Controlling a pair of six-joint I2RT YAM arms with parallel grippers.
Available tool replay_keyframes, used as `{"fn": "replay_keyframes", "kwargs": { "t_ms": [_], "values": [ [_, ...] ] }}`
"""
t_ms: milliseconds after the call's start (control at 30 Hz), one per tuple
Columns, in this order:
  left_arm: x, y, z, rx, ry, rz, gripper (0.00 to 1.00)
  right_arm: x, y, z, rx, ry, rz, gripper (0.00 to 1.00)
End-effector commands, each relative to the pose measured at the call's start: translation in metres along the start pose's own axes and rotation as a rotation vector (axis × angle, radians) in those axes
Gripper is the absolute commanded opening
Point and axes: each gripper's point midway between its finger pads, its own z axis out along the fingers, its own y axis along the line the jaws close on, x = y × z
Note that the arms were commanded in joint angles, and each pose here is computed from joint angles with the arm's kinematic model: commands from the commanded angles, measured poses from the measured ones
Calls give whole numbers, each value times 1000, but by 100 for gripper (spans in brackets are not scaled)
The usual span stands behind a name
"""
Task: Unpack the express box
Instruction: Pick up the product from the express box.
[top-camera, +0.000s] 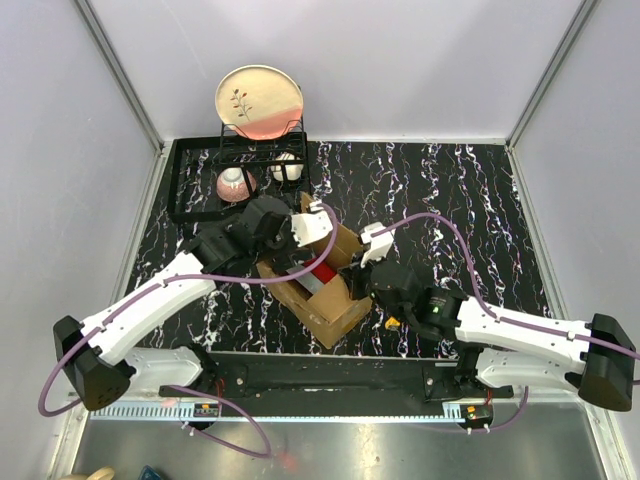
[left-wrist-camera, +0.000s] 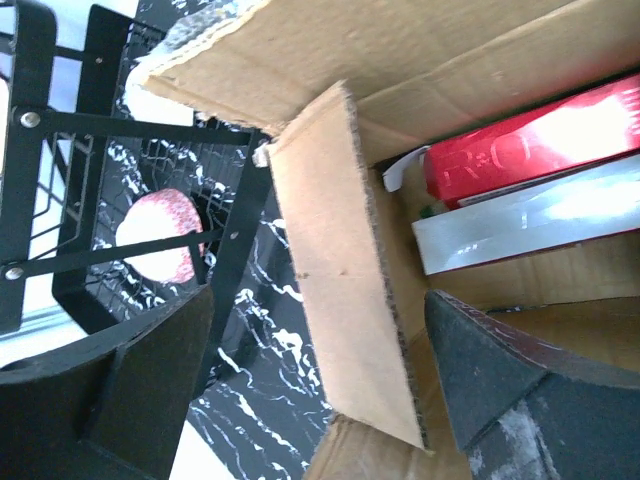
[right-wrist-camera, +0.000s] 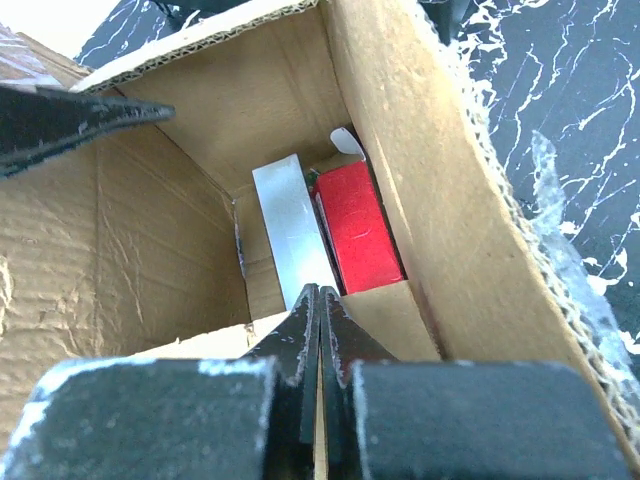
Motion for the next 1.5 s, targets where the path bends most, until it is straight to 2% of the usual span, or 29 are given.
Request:
{"fn": "replay_keyframes", "kwargs": {
  "t_ms": [0, 33, 133, 167, 267, 367, 567, 800, 900, 1033, 1200, 1367, 1467],
  "values": [
    [-3, 24, 1, -82, -15, 18, 91, -7, 0, -3, 11, -40, 34, 0],
    [-1, 24, 3, -73, -7, 22, 89, -8, 0, -3, 10, -42, 39, 0],
    [5, 26, 8, -48, 24, 40, 67, -5, -1, -5, 9, -39, 48, 0],
    [9, 29, 9, -43, 38, 32, 49, -4, -2, -5, 10, -40, 49, 0],
    [15, 32, 17, 4, 87, 12, 19, -4, -1, -6, 8, -41, 52, 0],
    [13, 36, 21, 42, 97, -29, 8, -4, -1, -8, 4, -44, 53, 0],
    [-19, 48, 6, 78, 24, -72, 0, -23, 7, -14, -25, -89, 49, 0],
    [-93, 72, -65, 123, -175, -161, 0, -66, 24, -20, -75, -180, -1, 2],
    [-108, 68, -87, 134, -244, -186, 0, -83, 35, -17, -87, -211, -12, 5],
    [-116, 36, -107, 220, -323, -161, 0, -91, 39, -5, -46, -235, -41, 10],
    [-96, 15, -101, 276, -278, -182, 0, -81, 37, 21, 36, -215, -109, 21],
    [-86, 11, -83, 290, -218, -294, 0, -51, 45, 43, 104, -148, -192, 18],
    [-86, 13, -77, 289, -210, -377, 0, -37, 43, 45, 153, -131, -223, 23]
  ]
}}
